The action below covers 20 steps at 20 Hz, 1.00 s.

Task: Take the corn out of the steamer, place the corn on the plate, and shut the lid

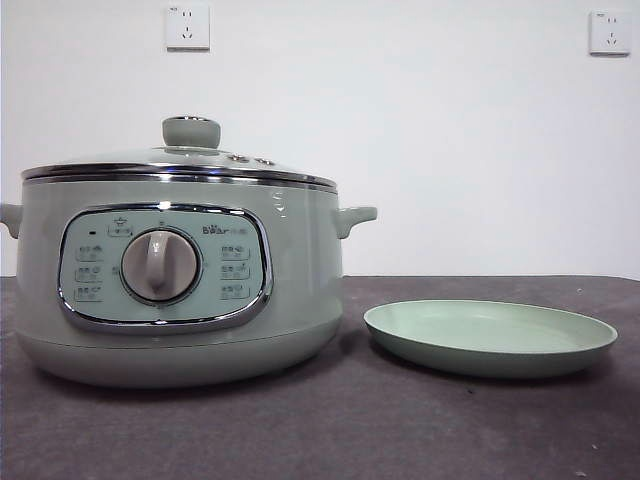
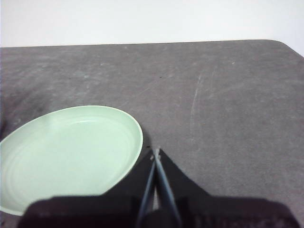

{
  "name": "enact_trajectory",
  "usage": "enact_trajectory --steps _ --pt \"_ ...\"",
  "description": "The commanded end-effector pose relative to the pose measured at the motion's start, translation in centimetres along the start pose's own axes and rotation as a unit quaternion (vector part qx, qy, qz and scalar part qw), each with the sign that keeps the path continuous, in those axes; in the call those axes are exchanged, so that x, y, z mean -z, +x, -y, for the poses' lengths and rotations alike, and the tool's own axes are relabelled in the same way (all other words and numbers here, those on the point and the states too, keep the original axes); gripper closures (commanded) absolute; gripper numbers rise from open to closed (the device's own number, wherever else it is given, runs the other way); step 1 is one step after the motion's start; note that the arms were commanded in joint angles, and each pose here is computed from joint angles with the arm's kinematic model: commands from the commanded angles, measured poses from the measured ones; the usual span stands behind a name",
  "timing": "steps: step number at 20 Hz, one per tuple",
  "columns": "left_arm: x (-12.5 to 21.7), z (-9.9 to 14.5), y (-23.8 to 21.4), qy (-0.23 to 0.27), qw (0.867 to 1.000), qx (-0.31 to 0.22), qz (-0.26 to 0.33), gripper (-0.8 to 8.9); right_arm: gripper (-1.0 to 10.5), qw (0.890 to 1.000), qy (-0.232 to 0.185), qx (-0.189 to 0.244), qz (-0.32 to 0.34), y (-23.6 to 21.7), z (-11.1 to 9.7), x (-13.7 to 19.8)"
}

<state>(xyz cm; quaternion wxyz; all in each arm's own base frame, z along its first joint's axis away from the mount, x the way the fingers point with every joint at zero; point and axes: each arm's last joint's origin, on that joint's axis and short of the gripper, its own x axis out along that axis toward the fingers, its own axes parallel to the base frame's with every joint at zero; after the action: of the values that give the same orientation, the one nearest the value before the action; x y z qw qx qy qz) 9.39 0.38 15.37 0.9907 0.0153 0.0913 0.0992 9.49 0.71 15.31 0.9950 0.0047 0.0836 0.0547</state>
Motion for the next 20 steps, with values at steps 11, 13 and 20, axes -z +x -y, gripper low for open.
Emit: enact_trajectory --steps 11,13,20 --pt "0.3 0.9 0.0 -0.212 0.964 0.159 -0.035 8.17 9.6 0.932 0.362 0.001 -0.003 0.1 0.0 0.4" --pt "0.1 1.1 -0.1 -0.212 0.96 0.182 -0.032 8.17 9.6 0.929 0.371 0.0 0.001 0.1 0.0 0.3" --pt "-0.9 1.5 -0.6 -0.206 0.939 0.274 -0.026 8.21 9.6 0.937 0.343 -0.06 0.009 -0.3 -0.4 -1.4"
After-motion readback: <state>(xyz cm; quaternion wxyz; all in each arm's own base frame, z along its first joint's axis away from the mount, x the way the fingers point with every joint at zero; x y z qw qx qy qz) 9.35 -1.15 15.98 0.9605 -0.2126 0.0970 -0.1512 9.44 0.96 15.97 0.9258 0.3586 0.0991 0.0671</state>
